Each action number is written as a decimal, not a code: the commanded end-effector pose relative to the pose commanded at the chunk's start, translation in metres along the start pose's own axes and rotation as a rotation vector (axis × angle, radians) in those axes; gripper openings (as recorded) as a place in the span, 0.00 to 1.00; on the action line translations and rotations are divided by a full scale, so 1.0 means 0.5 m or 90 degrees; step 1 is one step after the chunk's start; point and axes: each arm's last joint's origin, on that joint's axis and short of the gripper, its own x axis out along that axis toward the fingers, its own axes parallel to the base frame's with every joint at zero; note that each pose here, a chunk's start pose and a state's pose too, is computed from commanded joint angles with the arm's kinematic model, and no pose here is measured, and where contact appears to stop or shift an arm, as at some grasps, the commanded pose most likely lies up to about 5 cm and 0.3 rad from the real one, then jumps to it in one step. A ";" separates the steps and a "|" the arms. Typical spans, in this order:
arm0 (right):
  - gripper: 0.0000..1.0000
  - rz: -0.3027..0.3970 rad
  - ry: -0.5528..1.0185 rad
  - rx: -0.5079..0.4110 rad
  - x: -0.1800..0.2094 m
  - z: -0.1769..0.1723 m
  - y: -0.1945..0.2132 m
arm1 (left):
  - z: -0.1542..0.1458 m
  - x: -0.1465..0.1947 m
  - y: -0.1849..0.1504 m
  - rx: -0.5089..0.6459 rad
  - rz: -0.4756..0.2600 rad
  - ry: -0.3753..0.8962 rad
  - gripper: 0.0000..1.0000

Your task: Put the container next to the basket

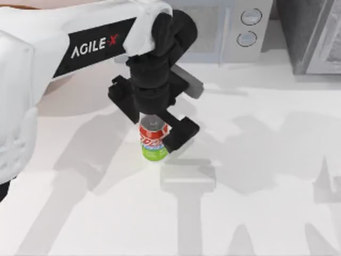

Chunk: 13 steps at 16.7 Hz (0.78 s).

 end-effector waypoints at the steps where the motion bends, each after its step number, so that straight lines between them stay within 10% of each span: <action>1: 1.00 0.000 0.000 0.000 0.000 0.000 0.000 | 0.000 0.000 0.000 0.000 0.000 0.000 0.85; 13: 1.00 0.000 0.000 0.000 0.000 0.000 0.000 | 0.000 0.000 0.000 0.000 0.000 0.000 0.00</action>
